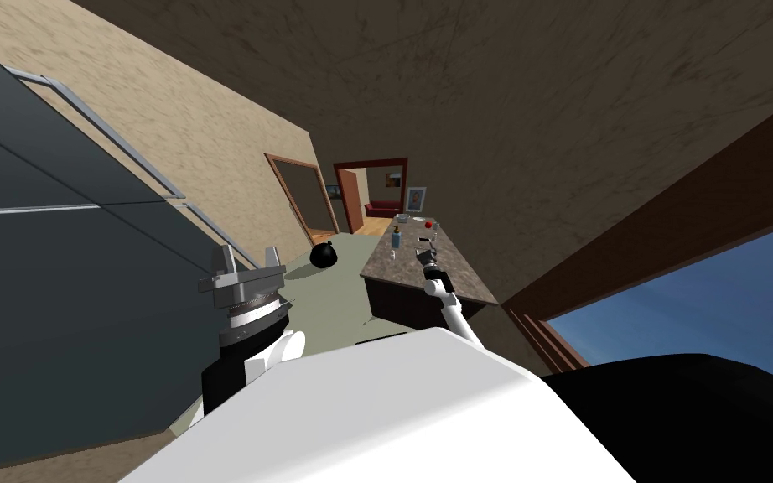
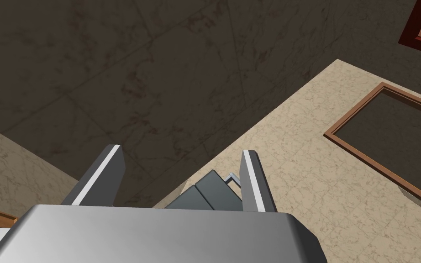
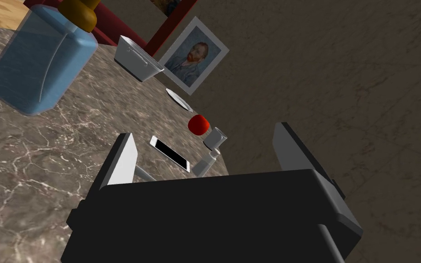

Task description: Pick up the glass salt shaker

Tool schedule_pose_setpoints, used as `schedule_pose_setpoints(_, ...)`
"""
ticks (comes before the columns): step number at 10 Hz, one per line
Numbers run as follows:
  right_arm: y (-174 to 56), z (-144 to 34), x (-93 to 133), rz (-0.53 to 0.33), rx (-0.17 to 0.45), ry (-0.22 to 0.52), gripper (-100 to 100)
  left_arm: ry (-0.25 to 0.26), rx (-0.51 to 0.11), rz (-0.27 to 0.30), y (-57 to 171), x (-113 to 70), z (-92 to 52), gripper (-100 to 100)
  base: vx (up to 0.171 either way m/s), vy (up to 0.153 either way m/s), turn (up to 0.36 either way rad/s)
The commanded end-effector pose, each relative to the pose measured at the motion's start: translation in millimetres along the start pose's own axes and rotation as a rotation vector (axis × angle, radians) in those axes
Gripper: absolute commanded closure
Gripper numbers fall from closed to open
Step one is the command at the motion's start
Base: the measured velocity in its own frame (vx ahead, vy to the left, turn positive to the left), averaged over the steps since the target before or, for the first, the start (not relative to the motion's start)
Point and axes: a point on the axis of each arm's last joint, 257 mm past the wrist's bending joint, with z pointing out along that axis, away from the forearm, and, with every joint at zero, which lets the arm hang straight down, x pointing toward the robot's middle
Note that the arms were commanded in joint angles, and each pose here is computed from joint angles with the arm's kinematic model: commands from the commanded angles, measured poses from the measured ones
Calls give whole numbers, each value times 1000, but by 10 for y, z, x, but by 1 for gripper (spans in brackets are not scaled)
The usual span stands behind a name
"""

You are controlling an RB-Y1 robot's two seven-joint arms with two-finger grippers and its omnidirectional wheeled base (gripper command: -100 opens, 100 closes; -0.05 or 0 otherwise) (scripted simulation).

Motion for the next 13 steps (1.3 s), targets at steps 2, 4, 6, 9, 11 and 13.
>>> schedule_pose_setpoints(2,-13,2,-30,3,4,-4,-100,0,0,0,0,0,0,0,-3,-6,-16)
schedule_pose_setpoints(4,-13,2,-30,3,4,-4,-100,0,0,0,0,0,0,0,-1,-1,-4)
schedule_pose_setpoints(6,-13,2,-30,3,4,-4,-100,0,0,0,0,0,0,0,0,0,0)
schedule_pose_setpoints(9,-105,1,-13,12,40,-1,-100,0,0,0,0,0,0,0,3,7,20)
schedule_pose_setpoints(11,-208,4,-17,35,79,-5,-100,0,0,0,0,0,0,0,7,16,44)
schedule_pose_setpoints(13,-342,9,-42,75,129,-18,-100,0,0,0,0,0,0,0,7,15,43)
